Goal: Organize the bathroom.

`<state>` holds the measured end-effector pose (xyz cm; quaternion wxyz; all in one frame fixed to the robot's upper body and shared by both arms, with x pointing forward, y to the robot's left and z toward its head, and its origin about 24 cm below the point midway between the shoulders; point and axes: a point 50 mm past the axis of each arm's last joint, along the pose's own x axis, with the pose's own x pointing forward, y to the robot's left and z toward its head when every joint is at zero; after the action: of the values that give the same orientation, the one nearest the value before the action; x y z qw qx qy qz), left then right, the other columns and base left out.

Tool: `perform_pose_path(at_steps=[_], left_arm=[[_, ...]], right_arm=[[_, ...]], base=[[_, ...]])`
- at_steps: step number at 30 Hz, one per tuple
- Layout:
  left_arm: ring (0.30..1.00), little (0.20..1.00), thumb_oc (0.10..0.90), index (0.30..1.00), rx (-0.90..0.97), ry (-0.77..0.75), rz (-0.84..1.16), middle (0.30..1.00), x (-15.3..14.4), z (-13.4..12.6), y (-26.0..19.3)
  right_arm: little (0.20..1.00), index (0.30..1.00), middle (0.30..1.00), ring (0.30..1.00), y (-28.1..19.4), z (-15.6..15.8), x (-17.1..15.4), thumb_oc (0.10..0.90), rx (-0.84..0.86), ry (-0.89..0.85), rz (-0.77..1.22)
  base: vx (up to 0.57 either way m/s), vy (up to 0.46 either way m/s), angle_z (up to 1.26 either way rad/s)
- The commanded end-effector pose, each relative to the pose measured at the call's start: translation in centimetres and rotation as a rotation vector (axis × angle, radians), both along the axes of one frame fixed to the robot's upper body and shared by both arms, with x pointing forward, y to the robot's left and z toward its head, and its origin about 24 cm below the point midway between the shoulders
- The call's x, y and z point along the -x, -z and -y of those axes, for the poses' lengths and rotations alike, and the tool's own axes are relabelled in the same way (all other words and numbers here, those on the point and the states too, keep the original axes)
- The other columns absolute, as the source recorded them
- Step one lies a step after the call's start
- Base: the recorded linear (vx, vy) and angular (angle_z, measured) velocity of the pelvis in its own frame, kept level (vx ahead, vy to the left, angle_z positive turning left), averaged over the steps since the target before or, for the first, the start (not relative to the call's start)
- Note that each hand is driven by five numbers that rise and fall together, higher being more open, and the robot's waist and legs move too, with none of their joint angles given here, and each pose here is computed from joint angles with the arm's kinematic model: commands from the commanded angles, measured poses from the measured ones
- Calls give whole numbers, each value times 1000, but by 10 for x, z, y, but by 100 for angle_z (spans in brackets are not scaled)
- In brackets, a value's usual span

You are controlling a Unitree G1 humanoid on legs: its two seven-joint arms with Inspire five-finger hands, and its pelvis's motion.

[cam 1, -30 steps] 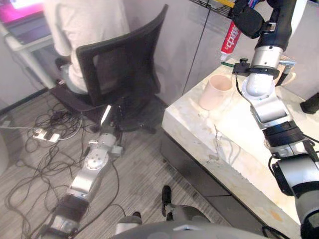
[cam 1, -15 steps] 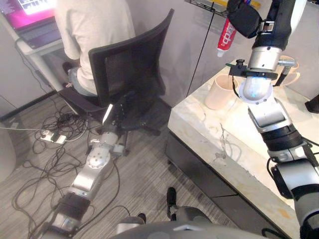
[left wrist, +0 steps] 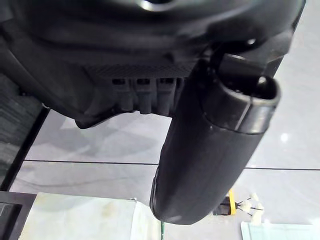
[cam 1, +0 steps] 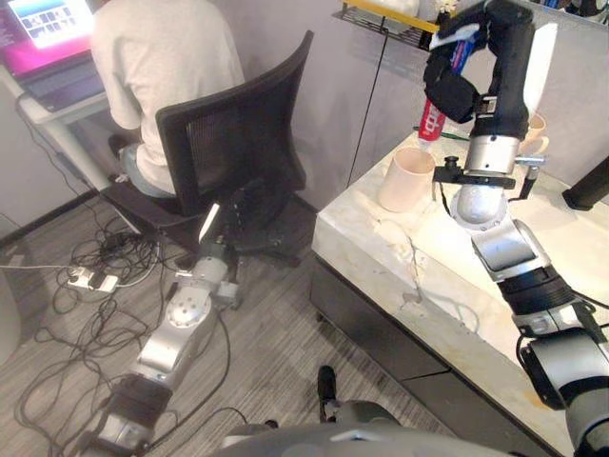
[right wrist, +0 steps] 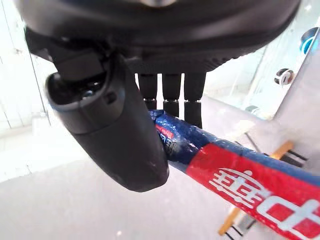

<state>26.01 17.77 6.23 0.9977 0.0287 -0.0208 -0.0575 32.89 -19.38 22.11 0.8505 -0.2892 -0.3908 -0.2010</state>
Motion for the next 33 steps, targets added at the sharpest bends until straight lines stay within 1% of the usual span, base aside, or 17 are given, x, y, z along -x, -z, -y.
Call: perform_pose_path(at_steps=[1, 8, 13, 19, 20, 21, 26, 33], left_arm=[[900, 900, 800, 900, -20, 66, 177, 900, 6, 4, -30], [900, 900, 800, 900, -23, 69, 168, 900, 9, 1, -27], [900, 900, 800, 900, -23, 76, 168, 900, 12, 1, -26], [900, 900, 800, 900, -25, 72, 161, 900, 12, 3, -25], [900, 900, 800, 900, -25, 71, 160, 900, 12, 3, -25], [900, 900, 800, 900, -25, 66, 160, 900, 12, 3, -25], [900, 900, 800, 900, -26, 43, 167, 900, 12, 3, -25], [900, 900, 800, 900, -29, 24, 178, 900, 10, 6, -27]], right_arm=[[300, 300, 300, 300, -43, -1, 4, 400, 10, -22, 231], [300, 300, 300, 300, -33, 2, 3, 400, -19, -10, 213], [300, 300, 300, 300, -18, 5, 7, 400, -57, -3, 185], [300, 300, 300, 300, 3, 2, 11, 400, -105, -41, 131], [356, 356, 356, 356, 5, 2, 11, 438, -112, -47, 121], [900, 900, 900, 900, 9, 2, 12, 800, -166, -75, 92], [900, 900, 900, 900, 21, -6, 20, 800, -228, -126, 44], [900, 900, 900, 900, 30, -8, 19, 800, -251, -118, -30]], base=[[59, -42, 4], [59, -28, 7], [44, -9, 4], [4, 2, 0], [-8, 26, -4], [-9, 29, -4], [-23, 37, -4], [-64, 49, -7]])
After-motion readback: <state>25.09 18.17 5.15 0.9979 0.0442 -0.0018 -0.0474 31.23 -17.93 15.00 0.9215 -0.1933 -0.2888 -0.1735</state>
